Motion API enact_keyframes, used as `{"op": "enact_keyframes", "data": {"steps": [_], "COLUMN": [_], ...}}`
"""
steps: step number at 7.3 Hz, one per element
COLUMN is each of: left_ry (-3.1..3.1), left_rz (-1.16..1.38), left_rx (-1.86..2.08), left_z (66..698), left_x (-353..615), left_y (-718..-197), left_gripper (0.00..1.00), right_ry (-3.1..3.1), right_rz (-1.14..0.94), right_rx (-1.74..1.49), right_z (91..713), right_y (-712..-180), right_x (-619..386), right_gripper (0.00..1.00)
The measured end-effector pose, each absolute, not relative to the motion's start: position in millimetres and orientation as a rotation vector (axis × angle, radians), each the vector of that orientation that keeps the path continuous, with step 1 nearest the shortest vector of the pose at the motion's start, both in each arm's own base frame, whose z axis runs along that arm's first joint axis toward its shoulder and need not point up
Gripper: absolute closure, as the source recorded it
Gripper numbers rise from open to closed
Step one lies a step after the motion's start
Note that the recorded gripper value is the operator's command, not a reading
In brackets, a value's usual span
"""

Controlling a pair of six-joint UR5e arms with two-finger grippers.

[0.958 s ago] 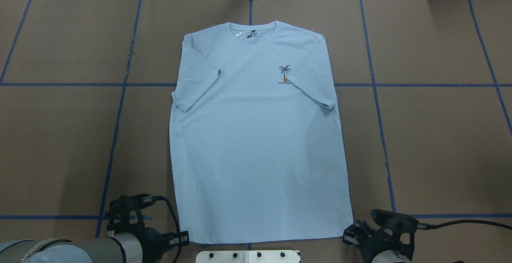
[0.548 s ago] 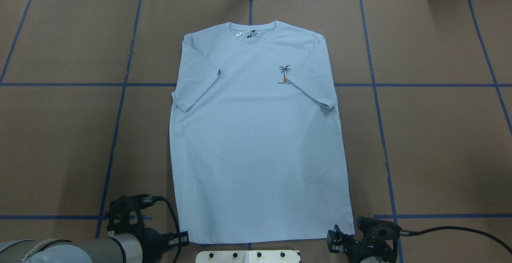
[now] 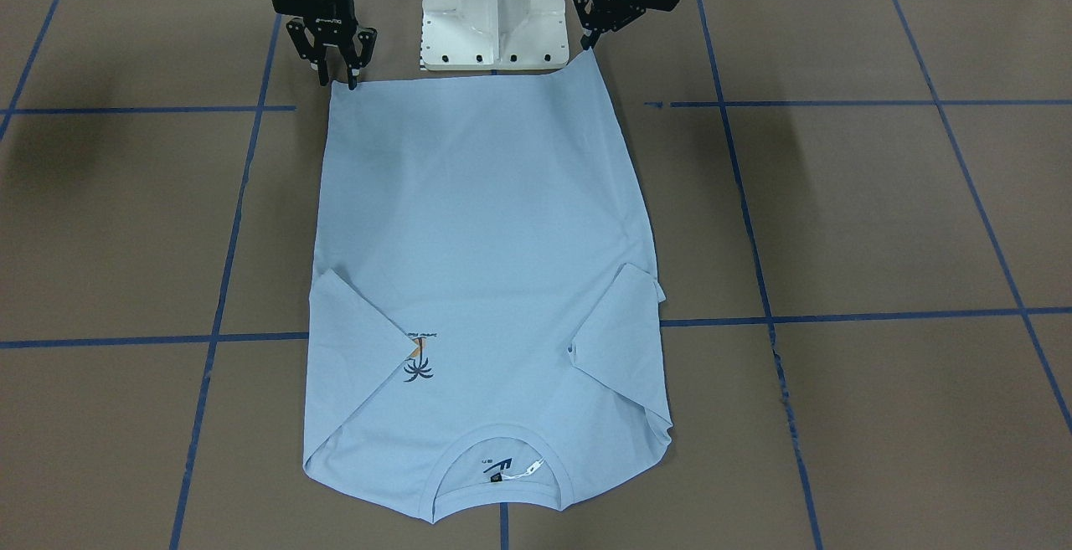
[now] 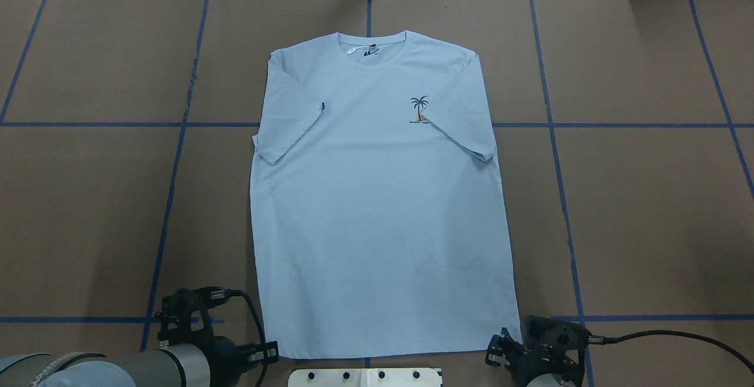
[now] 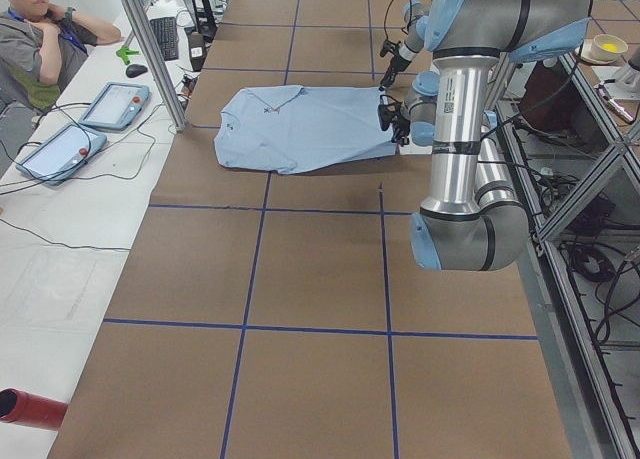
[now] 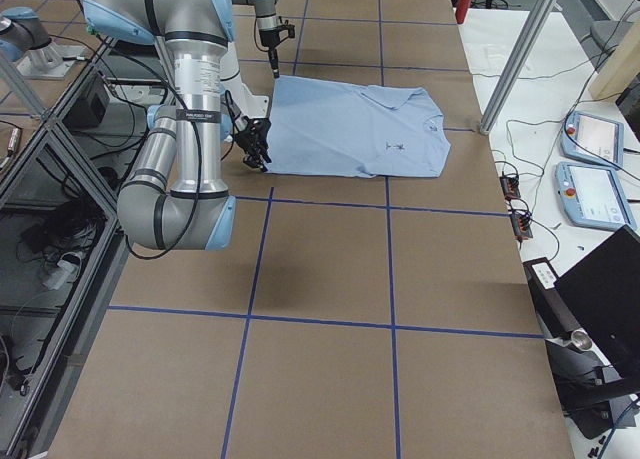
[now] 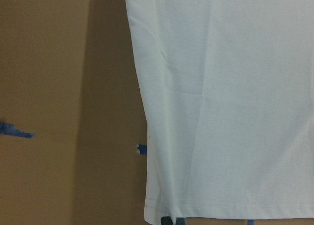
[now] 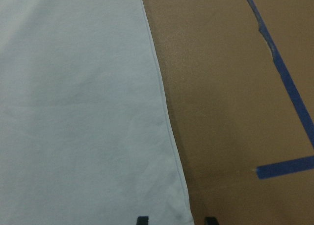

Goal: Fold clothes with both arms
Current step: 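Lower both grippers and close them on the two hem corners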

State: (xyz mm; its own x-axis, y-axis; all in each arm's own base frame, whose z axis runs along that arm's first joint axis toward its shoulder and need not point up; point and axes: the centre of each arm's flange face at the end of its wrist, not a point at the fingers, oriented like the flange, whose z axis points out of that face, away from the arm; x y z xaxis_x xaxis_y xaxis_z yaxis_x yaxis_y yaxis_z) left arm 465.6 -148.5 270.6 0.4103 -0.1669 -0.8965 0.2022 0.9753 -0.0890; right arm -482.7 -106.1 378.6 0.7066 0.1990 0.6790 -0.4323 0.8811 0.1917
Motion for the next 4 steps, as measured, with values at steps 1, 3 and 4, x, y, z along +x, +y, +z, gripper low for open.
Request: {"op": "enact_keyframes", "data": {"steps": [1,3,4], "left_ry": [1.129,1.137,1.138], "left_rz": [-0.233,-0.234,-0.234], "left_rx": [0.035,0.035,0.035], "left_z": [268.7,264.6,264.1], "left_x": [465.6,466.1,466.3], "left_y": [-148.7,-149.0,-149.0], "left_gripper": [1.00,1.00,1.00], "right_ry": [-0.701,-0.695,-0.692], "right_rz": [0.359,0.359,0.358], "right_rx": [0.354,0.356,0.358], "right_z": [380.0,382.7,384.0], "right_y": [-106.7,-107.4,-107.6], "right_x": [-482.8,-482.6,-482.2], "right_gripper": [0.63,0.67,0.72]}}
